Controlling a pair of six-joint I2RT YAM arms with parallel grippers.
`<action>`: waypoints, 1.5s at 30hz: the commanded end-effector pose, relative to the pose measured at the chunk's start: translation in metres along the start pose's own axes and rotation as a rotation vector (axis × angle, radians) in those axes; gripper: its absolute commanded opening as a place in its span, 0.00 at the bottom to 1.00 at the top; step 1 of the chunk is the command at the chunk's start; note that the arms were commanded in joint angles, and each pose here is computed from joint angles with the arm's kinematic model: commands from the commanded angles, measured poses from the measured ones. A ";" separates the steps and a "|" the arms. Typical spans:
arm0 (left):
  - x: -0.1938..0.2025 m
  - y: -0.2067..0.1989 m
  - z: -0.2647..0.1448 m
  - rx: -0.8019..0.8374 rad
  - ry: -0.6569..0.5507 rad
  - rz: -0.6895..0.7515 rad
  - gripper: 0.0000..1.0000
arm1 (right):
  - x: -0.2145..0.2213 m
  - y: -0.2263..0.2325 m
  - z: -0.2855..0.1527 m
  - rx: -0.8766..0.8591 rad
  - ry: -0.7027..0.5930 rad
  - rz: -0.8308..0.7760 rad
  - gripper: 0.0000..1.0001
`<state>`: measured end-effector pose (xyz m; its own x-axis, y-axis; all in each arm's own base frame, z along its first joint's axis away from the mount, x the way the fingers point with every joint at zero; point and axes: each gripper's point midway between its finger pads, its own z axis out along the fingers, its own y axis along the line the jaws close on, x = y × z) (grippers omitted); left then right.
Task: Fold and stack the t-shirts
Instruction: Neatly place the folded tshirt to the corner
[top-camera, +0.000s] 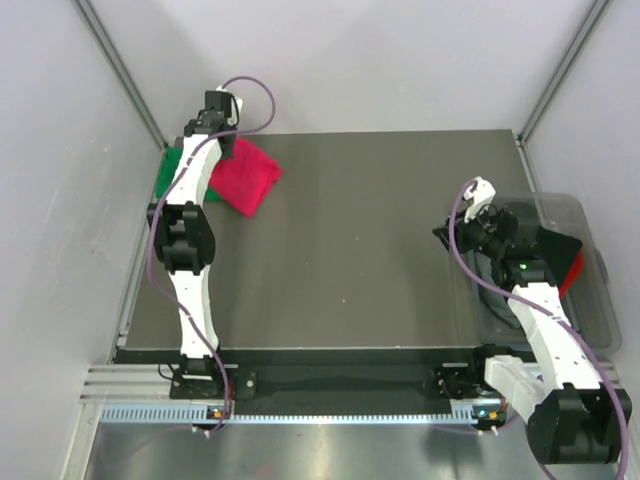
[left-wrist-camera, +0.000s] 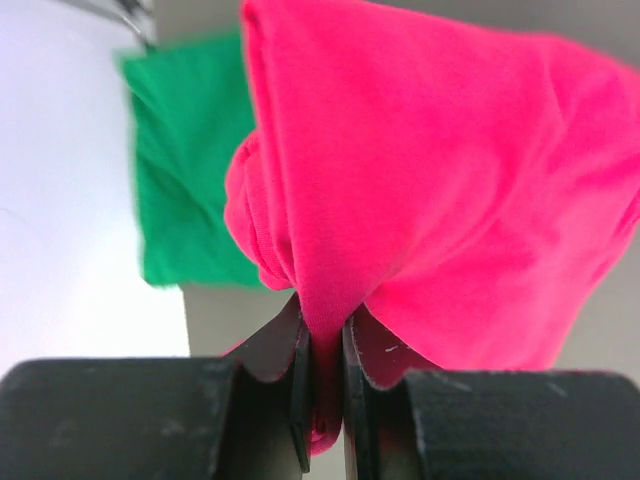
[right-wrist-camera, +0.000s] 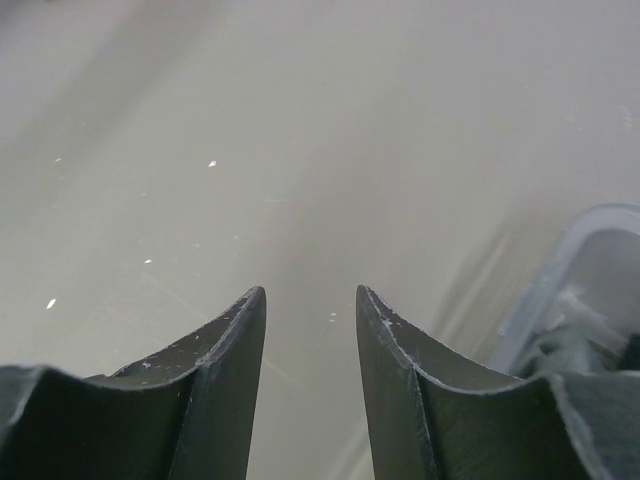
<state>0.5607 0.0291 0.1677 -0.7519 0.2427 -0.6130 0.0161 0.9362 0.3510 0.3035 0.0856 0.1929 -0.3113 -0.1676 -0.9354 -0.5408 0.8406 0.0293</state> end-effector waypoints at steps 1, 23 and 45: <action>-0.045 0.023 -0.002 -0.124 -0.131 -0.029 0.00 | -0.014 -0.012 -0.002 0.025 -0.059 -0.037 0.42; -0.039 0.096 0.008 -0.270 -0.164 -0.106 0.00 | -0.009 -0.020 -0.004 0.036 -0.054 -0.006 0.42; -0.052 0.151 -0.012 -0.590 -0.235 0.005 0.00 | -0.006 -0.022 0.000 0.031 -0.043 -0.002 0.42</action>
<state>0.5993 0.1403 0.1728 -0.7067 0.3593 -0.6095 -0.2132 0.7133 0.6676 0.3114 0.0695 0.1876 -0.3261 -0.1421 -0.9346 -0.5073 0.8605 0.0462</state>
